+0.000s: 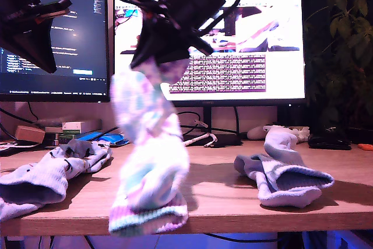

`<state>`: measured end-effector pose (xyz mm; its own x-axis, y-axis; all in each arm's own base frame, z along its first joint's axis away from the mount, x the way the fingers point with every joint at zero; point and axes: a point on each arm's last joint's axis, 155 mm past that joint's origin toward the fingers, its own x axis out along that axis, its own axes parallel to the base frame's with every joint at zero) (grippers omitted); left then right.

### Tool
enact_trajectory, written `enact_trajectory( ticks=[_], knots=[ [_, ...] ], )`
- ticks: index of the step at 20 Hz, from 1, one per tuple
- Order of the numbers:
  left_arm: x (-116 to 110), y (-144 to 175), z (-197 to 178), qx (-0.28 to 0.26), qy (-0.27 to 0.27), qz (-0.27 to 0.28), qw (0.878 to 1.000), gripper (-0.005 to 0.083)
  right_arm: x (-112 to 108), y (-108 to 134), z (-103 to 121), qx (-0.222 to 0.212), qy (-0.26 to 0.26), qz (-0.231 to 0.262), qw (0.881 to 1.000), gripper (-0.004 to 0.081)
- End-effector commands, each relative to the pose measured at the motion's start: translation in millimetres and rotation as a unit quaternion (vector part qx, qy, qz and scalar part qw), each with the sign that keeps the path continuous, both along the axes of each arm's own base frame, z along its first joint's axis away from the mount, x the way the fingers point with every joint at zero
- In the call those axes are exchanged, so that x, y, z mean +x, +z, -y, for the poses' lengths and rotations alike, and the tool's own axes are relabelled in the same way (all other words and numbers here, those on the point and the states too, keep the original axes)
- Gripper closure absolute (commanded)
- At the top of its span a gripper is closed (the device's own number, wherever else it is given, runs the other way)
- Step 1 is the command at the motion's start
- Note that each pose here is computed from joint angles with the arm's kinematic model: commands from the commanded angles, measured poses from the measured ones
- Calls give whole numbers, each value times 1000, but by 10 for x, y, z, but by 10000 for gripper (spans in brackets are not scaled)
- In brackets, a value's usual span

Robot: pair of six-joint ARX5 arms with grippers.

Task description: Pair up the socks based on colour and pattern, by placing them on top of one another

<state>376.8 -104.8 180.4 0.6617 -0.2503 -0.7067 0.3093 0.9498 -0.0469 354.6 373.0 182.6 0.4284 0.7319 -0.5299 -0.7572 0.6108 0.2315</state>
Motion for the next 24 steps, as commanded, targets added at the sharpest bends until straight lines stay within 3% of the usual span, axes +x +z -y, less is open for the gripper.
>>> enact_trajectory(
  ticks=[1,5,8,13,16,17,21,24],
  knots=[
    [-7,14,-10,1,-1,5,1000,797,18,-323,-93,-20,13,-9,1000,781],
    [-16,5,-11,1,-1,3,1000,797,112,-578,-173,-30,21,-2,999,781],
    [-57,-36,-20,3,-1,-9,1000,797,199,-728,-115,-58,16,14,998,761],
    [-118,-89,-19,10,-10,-22,1000,797,564,-672,143,-93,-48,72,992,606],
    [-170,-110,42,-2,-24,-33,999,797,567,-763,256,-106,-49,52,992,439],
    [-184,-113,63,-6,-28,-36,999,797,549,-819,306,-115,-51,41,991,422],
    [-210,-108,123,-19,-40,-40,998,797,585,-889,439,-128,-77,23,989,417],
    [-232,-109,160,-27,-47,-44,998,797,749,-687,400,-103,-90,59,989,417]
  ],
)
